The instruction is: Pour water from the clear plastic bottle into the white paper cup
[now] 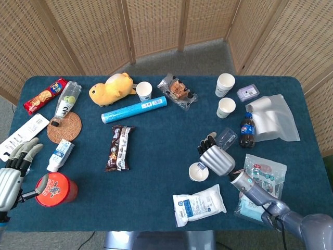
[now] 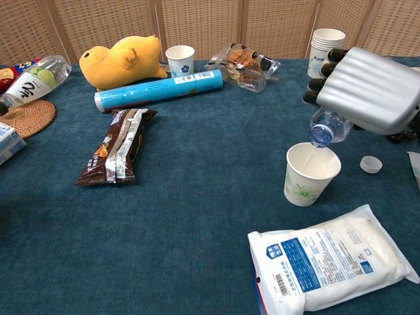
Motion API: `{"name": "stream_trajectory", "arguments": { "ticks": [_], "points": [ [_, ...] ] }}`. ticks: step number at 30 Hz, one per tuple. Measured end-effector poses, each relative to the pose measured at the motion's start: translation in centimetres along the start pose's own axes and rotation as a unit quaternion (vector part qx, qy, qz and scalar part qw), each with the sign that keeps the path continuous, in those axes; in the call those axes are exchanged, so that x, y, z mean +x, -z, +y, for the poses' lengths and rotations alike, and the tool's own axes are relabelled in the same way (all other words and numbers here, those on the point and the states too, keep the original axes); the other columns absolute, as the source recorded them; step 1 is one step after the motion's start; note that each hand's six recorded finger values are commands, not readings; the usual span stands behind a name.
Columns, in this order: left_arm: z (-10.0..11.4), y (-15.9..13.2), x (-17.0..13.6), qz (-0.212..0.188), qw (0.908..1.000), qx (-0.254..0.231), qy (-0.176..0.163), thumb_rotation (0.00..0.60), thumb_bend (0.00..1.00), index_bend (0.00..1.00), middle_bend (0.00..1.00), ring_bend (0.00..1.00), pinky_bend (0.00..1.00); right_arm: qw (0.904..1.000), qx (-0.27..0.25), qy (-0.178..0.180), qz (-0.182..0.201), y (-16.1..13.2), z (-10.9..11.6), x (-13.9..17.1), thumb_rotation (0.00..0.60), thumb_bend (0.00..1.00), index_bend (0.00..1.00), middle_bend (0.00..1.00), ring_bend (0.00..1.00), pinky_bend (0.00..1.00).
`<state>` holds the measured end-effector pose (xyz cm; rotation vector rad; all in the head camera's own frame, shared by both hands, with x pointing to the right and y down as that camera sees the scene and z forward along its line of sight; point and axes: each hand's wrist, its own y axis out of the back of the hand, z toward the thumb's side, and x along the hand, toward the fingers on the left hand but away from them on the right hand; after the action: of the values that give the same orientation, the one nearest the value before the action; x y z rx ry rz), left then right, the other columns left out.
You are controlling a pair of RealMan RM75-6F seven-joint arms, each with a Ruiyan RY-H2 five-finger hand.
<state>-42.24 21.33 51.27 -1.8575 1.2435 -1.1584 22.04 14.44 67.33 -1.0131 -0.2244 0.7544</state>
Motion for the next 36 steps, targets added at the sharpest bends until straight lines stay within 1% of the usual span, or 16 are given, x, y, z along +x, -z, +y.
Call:
{"name": "stream_trajectory", "arguments": {
  "ticks": [10, 16, 19, 22, 25, 28, 31, 32, 34, 36],
  "points": [
    [0.1, 0.0, -0.2, 0.001, 1.0000, -0.001, -0.002, 0.231, 0.46, 0.07, 0.05, 0.00, 0.00, 0.9993, -0.035, -0.008, -0.010, 0.4, 0.2, -0.2, 0.600, 0.24, 0.60, 0.63, 0.58, 0.44],
    [0.1, 0.0, -0.3, 0.001, 1.0000, -0.001, -0.002, 0.232, 0.46, 0.07, 0.05, 0.00, 0.00, 0.9974, -0.069, -0.011, -0.014, 0.1, 0.7, -0.2, 0.600, 0.24, 0.59, 0.63, 0.58, 0.44],
    [0.1, 0.0, -0.3, 0.001, 1.0000, -0.002, -0.003, 0.227, 0.46, 0.07, 0.05, 0.00, 0.00, 0.9956, -0.092, -0.014, -0.015, -0.1, 1.0, -0.1, 0.600, 0.24, 0.59, 0.63, 0.58, 0.43],
    [0.0, 0.0, -0.3, 0.002, 1.0000, -0.002, -0.001, 0.234, 0.46, 0.07, 0.05, 0.00, 0.00, 0.9929, -0.117, -0.017, -0.016, -0.3, 1.3, -0.1, 0.600, 0.24, 0.59, 0.63, 0.58, 0.43],
    [-0.1, -0.1, -0.2, 0.001, 1.0000, -0.003, -0.001, 0.231, 0.47, 0.07, 0.05, 0.00, 0.00, 0.9880, -0.151, -0.025, -0.019, -0.5, 1.5, -0.1, 0.600, 0.24, 0.59, 0.62, 0.57, 0.43],
    [-0.2, -0.1, -0.2, 0.001, 1.0000, -0.003, -0.001, 0.230, 0.46, 0.07, 0.05, 0.00, 0.00, 0.9804, -0.192, -0.037, -0.027, -0.5, 1.6, -0.1, 0.600, 0.24, 0.60, 0.62, 0.57, 0.43],
    [-0.3, -0.1, -0.1, 0.002, 1.0000, -0.004, 0.000, 0.229, 0.46, 0.07, 0.05, 0.00, 0.00, 0.9681, -0.241, -0.055, -0.040, -0.2, 1.5, -0.2, 0.600, 0.24, 0.60, 0.62, 0.56, 0.42],
    [-0.3, -0.1, -0.1, 0.002, 1.0000, -0.004, 0.000, 0.228, 0.46, 0.07, 0.05, 0.00, 0.00, 0.9622, -0.261, -0.063, -0.048, 0.2, 1.3, -0.2, 0.600, 0.24, 0.60, 0.62, 0.55, 0.41],
    [-0.3, -0.1, -0.1, 0.002, 1.0000, -0.005, -0.001, 0.229, 0.46, 0.08, 0.05, 0.00, 0.00, 0.9573, -0.275, -0.067, -0.057, 0.7, 1.2, -0.3, 0.600, 0.24, 0.60, 0.62, 0.55, 0.41],
    [-0.3, -0.1, 0.0, 0.002, 1.0000, -0.005, -0.001, 0.230, 0.46, 0.08, 0.05, 0.00, 0.00, 0.9504, -0.295, -0.070, -0.069, 1.3, 1.1, -0.5, 0.600, 0.24, 0.60, 0.62, 0.55, 0.40]
  ]
}}
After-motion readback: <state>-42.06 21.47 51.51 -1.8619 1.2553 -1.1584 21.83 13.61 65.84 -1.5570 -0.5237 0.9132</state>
